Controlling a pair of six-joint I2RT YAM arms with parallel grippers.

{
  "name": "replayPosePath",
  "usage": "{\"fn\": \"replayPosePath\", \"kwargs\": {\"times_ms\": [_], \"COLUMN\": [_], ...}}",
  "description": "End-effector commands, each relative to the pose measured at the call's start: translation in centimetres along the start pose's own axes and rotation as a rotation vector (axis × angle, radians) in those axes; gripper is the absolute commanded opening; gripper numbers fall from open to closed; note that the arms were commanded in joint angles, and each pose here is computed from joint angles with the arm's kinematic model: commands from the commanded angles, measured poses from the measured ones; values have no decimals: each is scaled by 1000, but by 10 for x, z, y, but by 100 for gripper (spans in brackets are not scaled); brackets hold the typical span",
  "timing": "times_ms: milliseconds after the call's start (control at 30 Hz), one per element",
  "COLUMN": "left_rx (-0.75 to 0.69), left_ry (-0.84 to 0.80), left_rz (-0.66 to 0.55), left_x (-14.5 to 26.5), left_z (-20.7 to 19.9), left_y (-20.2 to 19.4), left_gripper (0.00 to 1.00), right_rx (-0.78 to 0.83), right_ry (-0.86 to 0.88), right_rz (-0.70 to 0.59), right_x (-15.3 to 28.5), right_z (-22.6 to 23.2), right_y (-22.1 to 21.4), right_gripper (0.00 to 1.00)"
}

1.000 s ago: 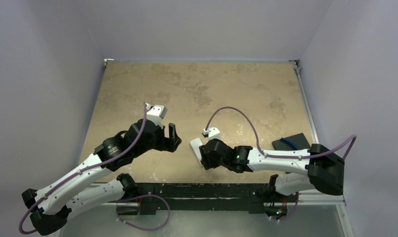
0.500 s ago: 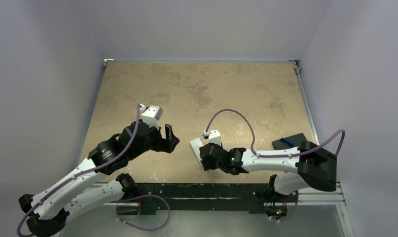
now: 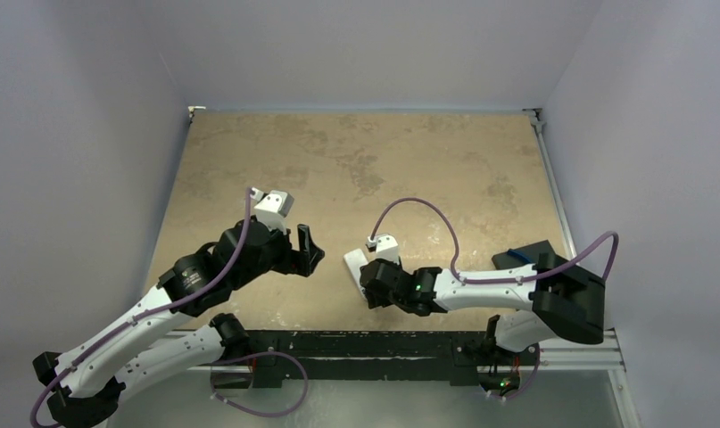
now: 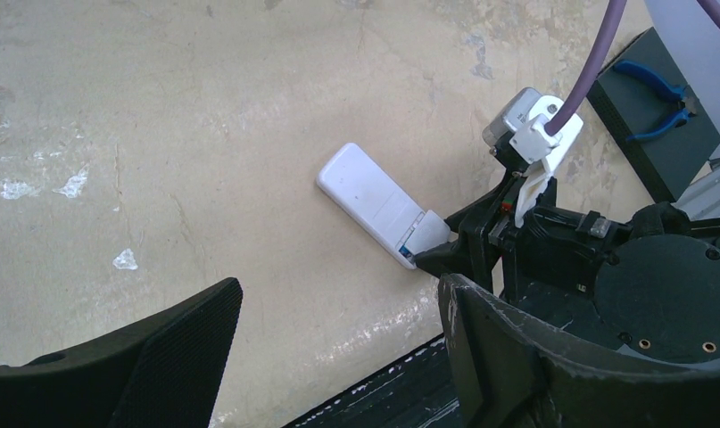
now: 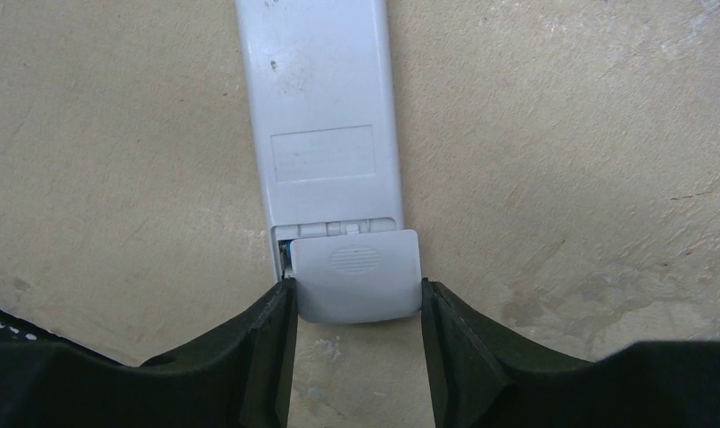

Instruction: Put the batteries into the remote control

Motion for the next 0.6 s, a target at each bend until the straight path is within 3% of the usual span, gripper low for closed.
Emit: {"fn": "replayPosePath", "kwargs": {"times_ms": [0, 300, 567], "left_rx": [-11, -8, -2], "left_ry": [-9, -13, -19], "left_rz": [-23, -26, -50], "left_x": [-1, 0, 5], "left_z": [-1, -1, -1], "left_y": [2, 1, 3], "left_gripper": [81, 81, 82], "right_rx": [-14, 43, 97], "right_ry": [22, -26, -88], "right_rz": [-46, -56, 27], "right_x": [4, 20, 18], "right_z": [14, 22, 20], "right_y": [13, 18, 10], "right_gripper": [41, 40, 40]}}
Point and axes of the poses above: each gripper's point midway between its finger pads, its own x axis back along the fingers, its own z axis along the line the jaws close on, y = z × x, the point moved 6 cm from there along x, back along the fingers, and after that the axes turned 7 degrees about -x, right-handed, at the moved point
